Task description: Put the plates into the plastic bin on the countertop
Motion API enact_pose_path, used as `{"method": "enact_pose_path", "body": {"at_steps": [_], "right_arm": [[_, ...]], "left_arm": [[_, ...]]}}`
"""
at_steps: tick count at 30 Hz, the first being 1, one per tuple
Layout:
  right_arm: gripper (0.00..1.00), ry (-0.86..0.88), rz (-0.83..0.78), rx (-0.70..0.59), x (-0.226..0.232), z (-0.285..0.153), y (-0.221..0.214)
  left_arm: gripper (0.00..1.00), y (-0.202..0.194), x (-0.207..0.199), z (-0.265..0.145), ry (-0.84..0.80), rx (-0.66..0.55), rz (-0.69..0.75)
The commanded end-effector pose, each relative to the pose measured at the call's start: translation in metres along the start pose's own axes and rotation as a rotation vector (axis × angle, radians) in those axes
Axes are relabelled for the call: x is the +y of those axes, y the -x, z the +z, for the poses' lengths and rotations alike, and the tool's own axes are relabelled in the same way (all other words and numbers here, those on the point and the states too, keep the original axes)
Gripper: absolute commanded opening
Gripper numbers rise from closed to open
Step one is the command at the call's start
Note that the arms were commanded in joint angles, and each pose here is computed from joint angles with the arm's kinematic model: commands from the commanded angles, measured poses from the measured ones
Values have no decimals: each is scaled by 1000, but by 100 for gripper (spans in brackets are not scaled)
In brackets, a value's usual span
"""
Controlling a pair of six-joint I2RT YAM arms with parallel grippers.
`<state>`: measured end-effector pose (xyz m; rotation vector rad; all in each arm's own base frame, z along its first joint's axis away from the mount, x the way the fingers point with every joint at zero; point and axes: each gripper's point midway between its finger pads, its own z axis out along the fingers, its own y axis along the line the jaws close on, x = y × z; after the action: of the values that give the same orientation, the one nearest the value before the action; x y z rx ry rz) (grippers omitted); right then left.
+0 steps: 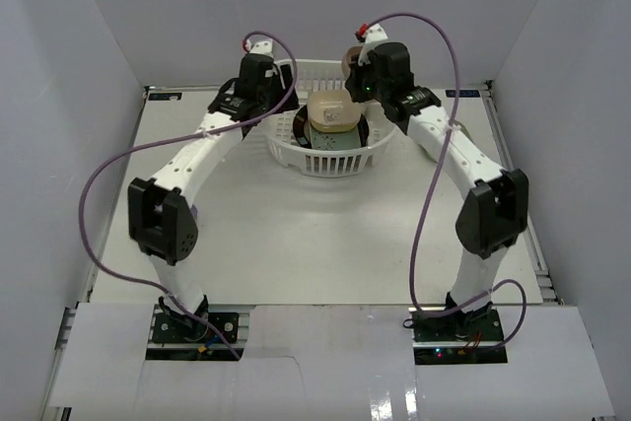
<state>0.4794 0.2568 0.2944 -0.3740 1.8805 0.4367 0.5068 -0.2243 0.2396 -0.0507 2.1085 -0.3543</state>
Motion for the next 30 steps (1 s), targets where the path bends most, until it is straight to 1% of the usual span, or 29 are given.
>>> {"method": "enact_pose_path", "body": {"at_steps": [1, 2, 3, 5, 6, 7, 8, 9, 10, 11, 12, 13, 14, 15, 16, 17, 18, 19, 21, 22, 24, 25, 27, 28, 29, 30], "right_arm": [[8, 112, -106, 35, 36, 30, 1], [8, 129, -121, 47, 47, 48, -1], [8, 133, -127, 64, 52, 54, -5], [8, 126, -177, 113, 57, 72, -22], [8, 124, -188, 128, 58, 77, -27], [8, 126, -197, 148, 60, 80, -36], [9, 87, -207, 161, 55, 84, -43], [9, 81, -208, 181, 53, 86, -52], [9, 80, -207, 189, 53, 87, -57], [11, 83, -203, 186, 56, 87, -59], [14, 83, -203, 198, 56, 88, -66], [23, 95, -202, 201, 60, 87, -67], [30, 104, -202, 198, 64, 86, -66], [40, 115, -201, 199, 67, 85, -67], [54, 128, -201, 193, 70, 82, -65], [57, 138, -201, 168, 75, 75, -54], [63, 144, -195, 147, 77, 72, -47], [64, 178, -188, 130, 83, 60, -39], [63, 187, -179, 88, 86, 48, -23], [63, 189, -178, 62, 87, 31, -11], [63, 187, -169, 4, 87, 13, 5], [62, 186, -166, -13, 86, -7, 7], [61, 156, -161, -42, 78, -23, 9], [60, 110, -156, -99, 67, -42, 25], [59, 44, -138, -58, 49, -43, 1], [58, 13, -109, -60, 37, -49, -4]], "left_arm": [[77, 55, 21, -88, 4, -192, -69], [77, 62, 30, -116, 7, -236, -82], [77, 23, 49, -110, 49, -164, -78], [76, -8, 75, -122, 98, -109, -90], [76, -37, 92, -131, 131, -61, -96], [74, -53, 104, -136, 159, -28, -119], [73, -70, 125, -144, 223, 13, -142], [72, -77, 134, -157, 245, 12, -162], [72, -103, 149, -159, 291, 62, -191], [71, -117, 162, -167, 344, 96, -208], [71, -121, 173, -176, 397, 87, -216], [71, -140, 184, -181, 450, 134, -224], [73, -147, 192, -185, 490, 142, -229], [74, -152, 201, -189, 539, 144, -229], [75, -162, 207, -192, 568, 164, -232], [76, -168, 214, -195, 595, 174, -247], [78, -174, 218, -195, 611, 183, -255], [78, -178, 222, -194, 623, 193, -261], [78, -188, 233, -192, 660, 202, -276], [78, -191, 238, -188, 684, 201, -275], [78, -201, 247, -185, 724, 213, -275], [78, -199, 251, -182, 745, 200, -275], [75, -208, 257, -176, 773, 227, -268], [74, -210, 259, -174, 782, 234, -265], [73, -216, 262, -170, 796, 262, -252], [73, -219, 265, -169, 805, 278, -236]]}}
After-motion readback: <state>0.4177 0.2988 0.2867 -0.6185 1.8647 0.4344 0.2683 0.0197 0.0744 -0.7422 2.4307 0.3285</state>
